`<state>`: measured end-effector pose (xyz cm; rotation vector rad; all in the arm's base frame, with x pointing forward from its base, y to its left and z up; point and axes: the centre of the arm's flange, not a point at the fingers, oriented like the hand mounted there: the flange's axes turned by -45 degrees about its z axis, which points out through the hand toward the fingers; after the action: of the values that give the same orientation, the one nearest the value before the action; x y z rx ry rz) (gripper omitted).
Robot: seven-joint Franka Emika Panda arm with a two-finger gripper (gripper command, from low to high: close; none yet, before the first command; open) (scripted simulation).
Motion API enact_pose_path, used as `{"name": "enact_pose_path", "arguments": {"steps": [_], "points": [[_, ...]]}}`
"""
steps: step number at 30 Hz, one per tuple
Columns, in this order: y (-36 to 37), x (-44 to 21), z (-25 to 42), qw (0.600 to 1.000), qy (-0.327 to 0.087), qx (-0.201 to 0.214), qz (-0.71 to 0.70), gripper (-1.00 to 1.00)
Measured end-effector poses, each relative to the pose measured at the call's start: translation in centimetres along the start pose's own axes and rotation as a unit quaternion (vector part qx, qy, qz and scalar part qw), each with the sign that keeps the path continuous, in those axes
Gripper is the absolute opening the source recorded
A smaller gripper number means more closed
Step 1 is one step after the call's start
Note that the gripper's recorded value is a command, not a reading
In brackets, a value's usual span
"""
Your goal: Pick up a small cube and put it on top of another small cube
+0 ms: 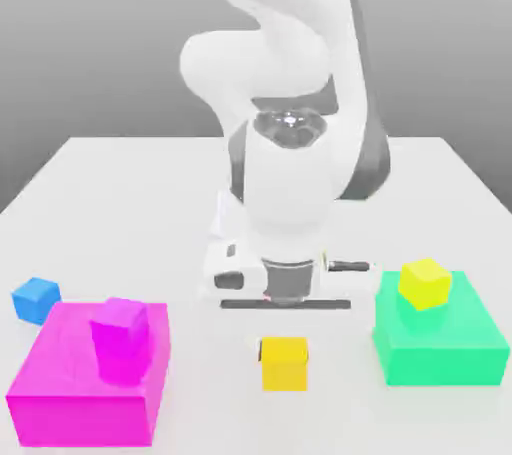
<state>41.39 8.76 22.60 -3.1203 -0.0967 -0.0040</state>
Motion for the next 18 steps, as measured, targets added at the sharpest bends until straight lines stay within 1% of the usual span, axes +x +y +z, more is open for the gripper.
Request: {"name": "enact_pose_path", "arguments": {"steps": [2,6,11,17,18], "points": [[-4.0,-1.3,-1.9,1.000,0.000,0.004,-0.027,-1.00],[-9.0,-4.4,-5.3,0.999,-0.001,0.006,-0.051,-1.00],[-15.2,-10.2,-8.3,0.995,-0.003,-0.005,-0.099,-1.00],[-16.0,-11.3,-2.9,0.994,-0.002,-0.010,-0.108,-1.00],[-16.0,-11.4,-2.4,0.994,-0.002,-0.010,-0.108,1.00]]}}
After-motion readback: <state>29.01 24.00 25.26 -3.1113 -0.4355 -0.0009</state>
